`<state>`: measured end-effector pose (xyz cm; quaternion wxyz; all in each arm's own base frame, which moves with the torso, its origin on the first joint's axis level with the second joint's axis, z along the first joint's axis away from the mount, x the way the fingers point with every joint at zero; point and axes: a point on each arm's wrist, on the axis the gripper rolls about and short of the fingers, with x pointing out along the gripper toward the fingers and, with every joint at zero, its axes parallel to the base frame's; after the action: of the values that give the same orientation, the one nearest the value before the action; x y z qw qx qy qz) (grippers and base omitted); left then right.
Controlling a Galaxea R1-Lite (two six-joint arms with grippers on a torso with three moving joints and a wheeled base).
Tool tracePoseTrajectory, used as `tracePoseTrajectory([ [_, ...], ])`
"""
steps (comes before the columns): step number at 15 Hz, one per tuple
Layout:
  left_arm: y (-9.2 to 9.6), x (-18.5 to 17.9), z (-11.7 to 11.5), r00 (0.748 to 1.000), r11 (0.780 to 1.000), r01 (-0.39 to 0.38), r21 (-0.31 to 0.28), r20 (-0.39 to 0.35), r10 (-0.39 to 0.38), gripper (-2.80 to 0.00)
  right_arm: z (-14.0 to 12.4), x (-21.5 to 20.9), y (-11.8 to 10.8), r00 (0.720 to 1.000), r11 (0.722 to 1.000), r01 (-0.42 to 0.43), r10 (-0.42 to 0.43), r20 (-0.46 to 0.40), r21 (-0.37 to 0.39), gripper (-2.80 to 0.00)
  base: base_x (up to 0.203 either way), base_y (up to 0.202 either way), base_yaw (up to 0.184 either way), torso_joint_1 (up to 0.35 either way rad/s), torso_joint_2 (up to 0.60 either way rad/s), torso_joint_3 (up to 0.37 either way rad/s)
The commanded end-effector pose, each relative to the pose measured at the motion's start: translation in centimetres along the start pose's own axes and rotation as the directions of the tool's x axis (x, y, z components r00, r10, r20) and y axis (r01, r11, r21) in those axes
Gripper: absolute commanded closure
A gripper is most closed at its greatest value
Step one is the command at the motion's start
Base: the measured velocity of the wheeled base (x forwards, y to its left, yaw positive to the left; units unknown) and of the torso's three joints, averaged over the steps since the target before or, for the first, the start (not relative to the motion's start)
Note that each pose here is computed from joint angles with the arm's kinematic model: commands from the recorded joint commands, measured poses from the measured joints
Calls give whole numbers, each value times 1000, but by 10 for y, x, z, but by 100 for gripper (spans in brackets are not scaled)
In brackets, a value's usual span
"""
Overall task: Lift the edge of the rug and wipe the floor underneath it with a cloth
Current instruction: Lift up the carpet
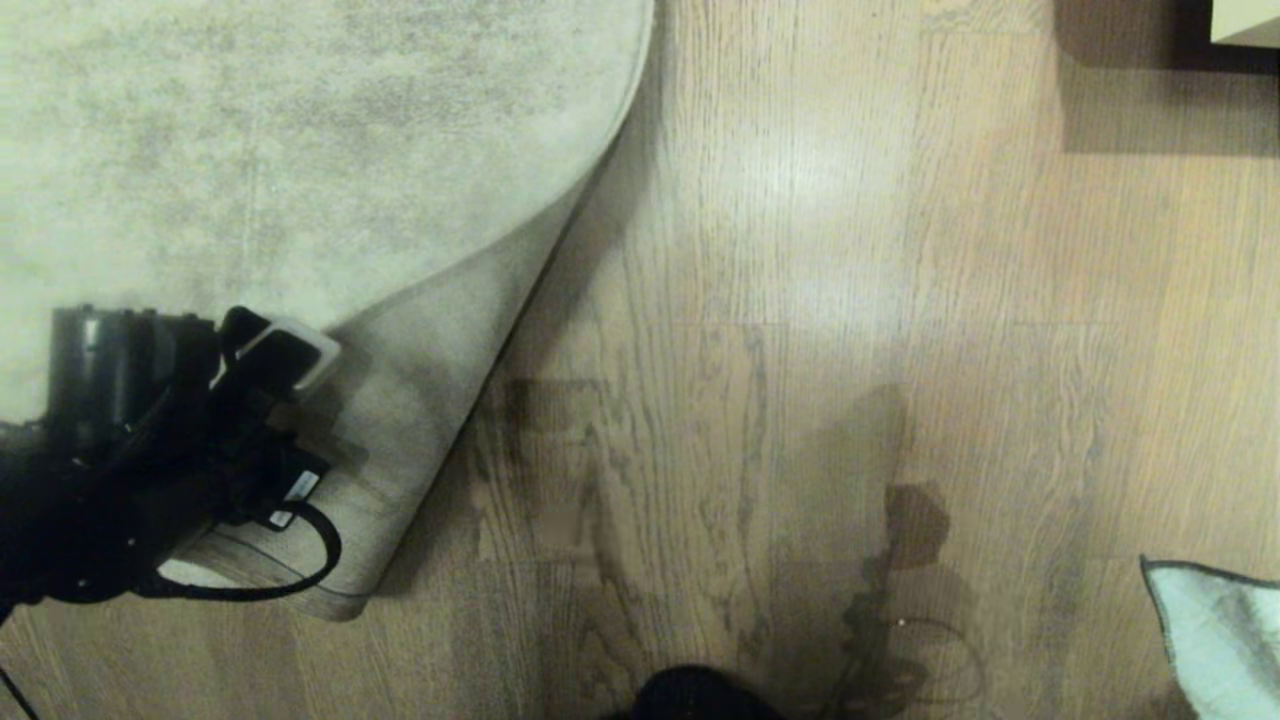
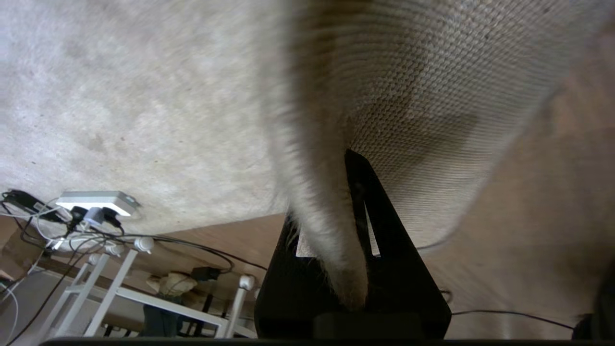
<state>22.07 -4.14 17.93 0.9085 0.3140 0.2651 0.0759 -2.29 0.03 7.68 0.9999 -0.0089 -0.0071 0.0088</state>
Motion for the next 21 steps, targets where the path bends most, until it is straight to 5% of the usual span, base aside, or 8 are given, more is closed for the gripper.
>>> tracePoseTrajectory([
  [1, 0, 1, 0, 1000, 1000, -4, 4, -5, 4, 0, 0, 0, 0, 1000, 1000, -1, 1, 0, -1, 0, 0, 192, -4, -2, -1, 6],
  [9, -1, 0, -3, 1000, 1000, -3, 8, -11, 3, 0, 0, 0, 0, 1000, 1000, -1, 1, 0, -1, 0, 0, 180, -3, 2, 4, 5],
  [21, -2, -8, -11, 1000, 999, 4, -44, -7, -4, 0, 0, 0, 0, 1000, 1000, -1, 1, 0, -1, 0, 0, 0, 0, 0, 0, 0],
])
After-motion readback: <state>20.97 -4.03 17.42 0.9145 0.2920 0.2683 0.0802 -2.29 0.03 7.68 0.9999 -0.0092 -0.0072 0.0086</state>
